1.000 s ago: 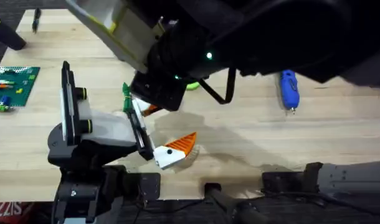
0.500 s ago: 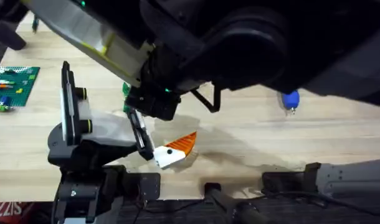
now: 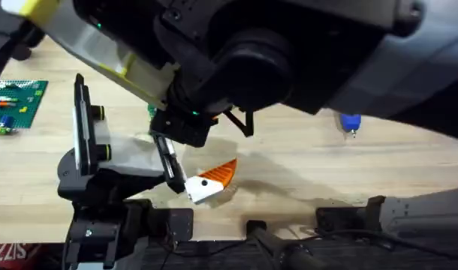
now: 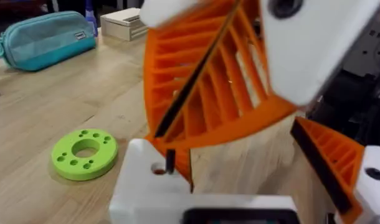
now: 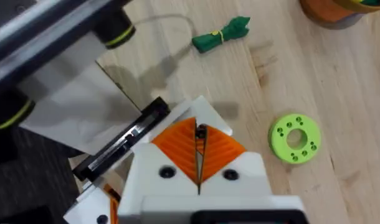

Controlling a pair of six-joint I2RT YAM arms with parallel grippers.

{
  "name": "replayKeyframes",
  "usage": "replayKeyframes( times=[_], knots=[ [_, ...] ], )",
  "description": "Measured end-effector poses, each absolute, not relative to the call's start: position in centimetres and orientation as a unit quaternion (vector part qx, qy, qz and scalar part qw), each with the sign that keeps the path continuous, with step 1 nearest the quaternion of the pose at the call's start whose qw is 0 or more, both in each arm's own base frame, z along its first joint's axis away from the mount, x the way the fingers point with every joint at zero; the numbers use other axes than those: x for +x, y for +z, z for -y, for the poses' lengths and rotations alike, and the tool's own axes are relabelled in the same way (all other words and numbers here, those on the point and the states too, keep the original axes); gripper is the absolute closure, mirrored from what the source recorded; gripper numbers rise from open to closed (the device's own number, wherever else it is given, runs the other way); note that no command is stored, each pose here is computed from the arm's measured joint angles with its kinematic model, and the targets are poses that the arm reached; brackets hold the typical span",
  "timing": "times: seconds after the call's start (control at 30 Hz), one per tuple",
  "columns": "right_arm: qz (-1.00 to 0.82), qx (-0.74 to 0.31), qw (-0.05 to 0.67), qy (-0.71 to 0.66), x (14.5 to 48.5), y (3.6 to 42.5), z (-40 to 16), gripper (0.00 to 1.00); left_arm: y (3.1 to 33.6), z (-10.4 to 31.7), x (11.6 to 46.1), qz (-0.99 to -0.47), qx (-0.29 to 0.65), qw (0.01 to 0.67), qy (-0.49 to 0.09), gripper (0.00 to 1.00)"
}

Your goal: Pick up the gripper from the table and insert it into the empty holder that is missing its gripper. Then pick up a screw, insert it into the mounting hole, and use the screwdriver to tighten it. Finally, clean up the table by picking up the vegetable and placing it into the bucket.

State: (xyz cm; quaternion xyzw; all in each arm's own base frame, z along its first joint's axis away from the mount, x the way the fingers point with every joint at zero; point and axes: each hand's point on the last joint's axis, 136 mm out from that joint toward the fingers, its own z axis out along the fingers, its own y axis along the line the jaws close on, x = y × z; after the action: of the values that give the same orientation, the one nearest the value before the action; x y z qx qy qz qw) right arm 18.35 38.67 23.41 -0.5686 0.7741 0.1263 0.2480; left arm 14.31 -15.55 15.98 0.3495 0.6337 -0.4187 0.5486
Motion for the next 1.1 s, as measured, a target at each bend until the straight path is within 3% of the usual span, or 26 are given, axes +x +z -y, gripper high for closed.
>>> replayKeyframes(
  times=[1.1],
  knots=[
    [-0.777,-0.564,0.257,0.109,18.99,23.43,-38.37,0.997,15.98,15.55,14.31,-0.634,0.349,0.549,-0.419,0.016]
  ],
)
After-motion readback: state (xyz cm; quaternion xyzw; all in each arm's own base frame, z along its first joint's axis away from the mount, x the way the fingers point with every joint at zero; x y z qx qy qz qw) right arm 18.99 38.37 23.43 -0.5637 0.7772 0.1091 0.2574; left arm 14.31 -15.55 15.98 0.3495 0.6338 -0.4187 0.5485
